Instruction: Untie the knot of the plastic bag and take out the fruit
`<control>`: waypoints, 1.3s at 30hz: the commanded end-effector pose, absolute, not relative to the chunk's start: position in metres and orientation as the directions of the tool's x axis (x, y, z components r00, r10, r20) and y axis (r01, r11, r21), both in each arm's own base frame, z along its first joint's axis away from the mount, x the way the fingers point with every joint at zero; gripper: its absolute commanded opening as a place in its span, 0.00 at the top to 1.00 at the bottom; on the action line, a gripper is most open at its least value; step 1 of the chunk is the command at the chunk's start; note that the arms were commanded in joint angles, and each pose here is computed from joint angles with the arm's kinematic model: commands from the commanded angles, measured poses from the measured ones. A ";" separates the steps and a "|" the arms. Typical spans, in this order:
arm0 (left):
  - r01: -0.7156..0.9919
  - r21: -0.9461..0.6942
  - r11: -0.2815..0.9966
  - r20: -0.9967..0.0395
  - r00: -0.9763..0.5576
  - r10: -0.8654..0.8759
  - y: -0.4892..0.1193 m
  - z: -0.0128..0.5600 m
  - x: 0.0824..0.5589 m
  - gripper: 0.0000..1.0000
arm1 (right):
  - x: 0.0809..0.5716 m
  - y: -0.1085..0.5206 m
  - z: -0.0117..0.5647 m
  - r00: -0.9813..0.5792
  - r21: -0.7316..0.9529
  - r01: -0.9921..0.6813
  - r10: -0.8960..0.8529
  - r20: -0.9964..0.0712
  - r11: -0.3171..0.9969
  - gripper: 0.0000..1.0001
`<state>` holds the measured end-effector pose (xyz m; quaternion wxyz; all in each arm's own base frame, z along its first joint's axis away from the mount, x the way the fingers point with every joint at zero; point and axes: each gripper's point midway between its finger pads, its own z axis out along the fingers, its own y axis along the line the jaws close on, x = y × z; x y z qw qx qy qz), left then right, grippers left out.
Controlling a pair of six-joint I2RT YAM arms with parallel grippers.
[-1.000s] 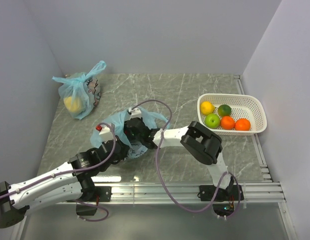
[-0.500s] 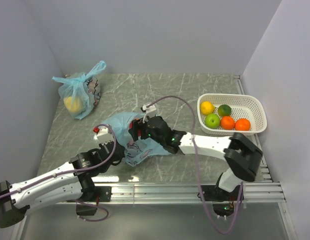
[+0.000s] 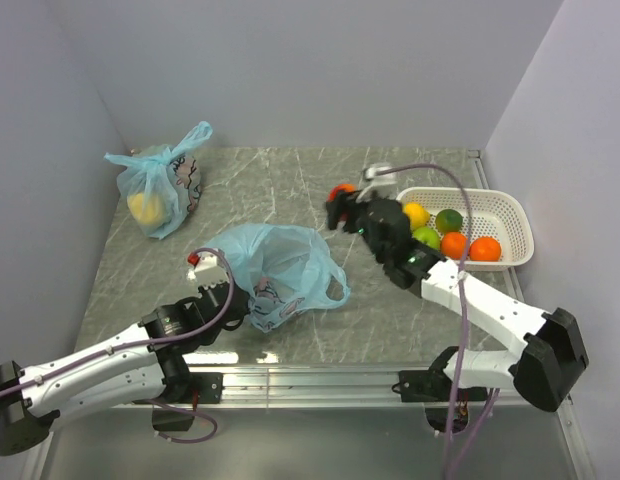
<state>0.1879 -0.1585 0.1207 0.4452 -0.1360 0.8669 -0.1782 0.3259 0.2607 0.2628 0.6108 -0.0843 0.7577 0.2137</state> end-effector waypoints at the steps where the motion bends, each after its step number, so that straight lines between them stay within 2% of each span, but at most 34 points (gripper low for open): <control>1: -0.017 -0.471 0.882 -0.735 -0.546 -0.403 -0.167 0.134 0.190 0.99 | 0.363 0.155 0.247 -0.218 0.200 -0.001 0.195 -0.956 0.980 1.00; 5: 0.017 -0.505 0.863 -0.730 -0.543 -0.416 -0.168 0.136 0.187 0.99 | 0.382 0.069 0.228 -0.190 0.218 0.291 0.280 -0.941 0.932 1.00; 8: 0.057 -0.522 0.851 -0.729 -0.547 -0.411 -0.172 0.137 0.184 0.99 | 0.389 0.014 0.214 -0.167 0.260 0.432 0.360 -0.918 0.864 0.97; 13: 0.088 -0.537 0.839 -0.724 -0.558 -0.405 -0.177 0.137 0.181 1.00 | 0.394 -0.037 0.203 -0.137 0.352 0.511 0.479 -0.867 0.784 0.87; 14: 0.089 -0.536 0.839 -0.725 -0.558 -0.404 -0.177 0.137 0.181 0.99 | 0.394 -0.041 0.203 -0.127 0.367 0.519 0.495 -0.860 0.772 0.69; 16: 0.089 -0.532 0.842 -0.726 -0.559 -0.400 -0.177 0.136 0.181 1.00 | 0.396 -0.049 0.203 -0.116 0.379 0.530 0.507 -0.854 0.759 0.44; 17: 0.084 -0.527 0.846 -0.727 -0.561 -0.397 -0.177 0.135 0.181 1.00 | 0.396 -0.052 0.203 -0.118 0.385 0.534 0.517 -0.848 0.753 0.21; 20: 0.071 -0.508 0.859 -0.727 -0.571 -0.382 -0.178 0.133 0.182 1.00 | 0.396 -0.059 0.201 -0.134 0.387 0.556 0.539 -0.832 0.736 0.02; 30: 0.089 -0.517 0.851 -0.731 -0.564 -0.384 -0.192 0.146 0.190 0.99 | 0.373 -0.055 0.238 -0.083 0.428 0.509 0.537 -0.839 0.747 0.00; 33: 0.114 -0.543 0.832 -0.740 -0.534 -0.409 -0.201 0.163 0.198 0.99 | 0.359 -0.043 0.265 -0.045 0.476 0.422 0.542 -0.839 0.771 0.00; 39: 0.218 -0.563 0.797 -0.793 -0.417 -0.445 -0.223 0.221 0.233 0.99 | 0.301 -0.007 0.330 0.076 0.592 0.138 0.587 -0.806 0.794 0.00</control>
